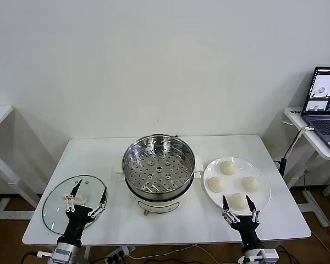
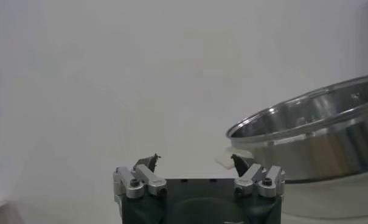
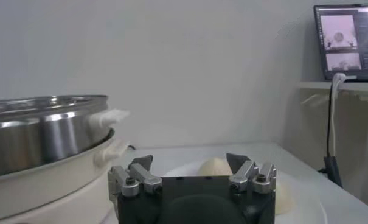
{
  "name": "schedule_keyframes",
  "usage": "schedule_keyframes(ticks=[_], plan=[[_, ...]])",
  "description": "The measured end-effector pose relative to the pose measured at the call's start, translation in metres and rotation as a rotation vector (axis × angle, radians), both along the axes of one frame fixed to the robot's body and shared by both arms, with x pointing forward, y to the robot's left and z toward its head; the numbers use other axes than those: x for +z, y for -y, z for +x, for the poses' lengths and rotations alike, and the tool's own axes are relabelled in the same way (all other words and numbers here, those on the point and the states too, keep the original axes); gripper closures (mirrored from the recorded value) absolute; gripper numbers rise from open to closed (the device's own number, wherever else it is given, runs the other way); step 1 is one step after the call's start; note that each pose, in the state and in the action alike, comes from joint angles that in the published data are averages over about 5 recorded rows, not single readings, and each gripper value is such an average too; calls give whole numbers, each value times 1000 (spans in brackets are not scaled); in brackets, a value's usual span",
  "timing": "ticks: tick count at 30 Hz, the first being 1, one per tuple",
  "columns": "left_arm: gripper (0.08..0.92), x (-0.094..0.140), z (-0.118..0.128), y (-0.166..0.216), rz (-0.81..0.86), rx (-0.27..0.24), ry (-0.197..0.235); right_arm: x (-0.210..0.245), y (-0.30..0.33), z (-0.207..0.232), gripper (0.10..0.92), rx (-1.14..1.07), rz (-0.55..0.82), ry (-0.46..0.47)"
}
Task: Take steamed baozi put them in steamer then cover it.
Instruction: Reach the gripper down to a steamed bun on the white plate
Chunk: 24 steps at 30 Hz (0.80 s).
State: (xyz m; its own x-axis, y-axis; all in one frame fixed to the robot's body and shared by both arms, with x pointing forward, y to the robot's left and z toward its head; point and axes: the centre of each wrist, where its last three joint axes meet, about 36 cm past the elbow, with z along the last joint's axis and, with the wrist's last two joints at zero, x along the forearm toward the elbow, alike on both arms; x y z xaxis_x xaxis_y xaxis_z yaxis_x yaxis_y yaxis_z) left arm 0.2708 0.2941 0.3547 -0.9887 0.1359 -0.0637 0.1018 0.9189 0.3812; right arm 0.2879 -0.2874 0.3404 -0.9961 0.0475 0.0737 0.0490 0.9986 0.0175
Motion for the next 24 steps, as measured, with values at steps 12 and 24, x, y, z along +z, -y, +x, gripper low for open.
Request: schedule_keyframes(ticks=[12,24], plan=[[177,7,-4,2,-17,1,-33,25,51,116,200,-4,-20,-7],[177,22,-4,11,-98,3,-61,53,113,242,200,203,-141,-83]])
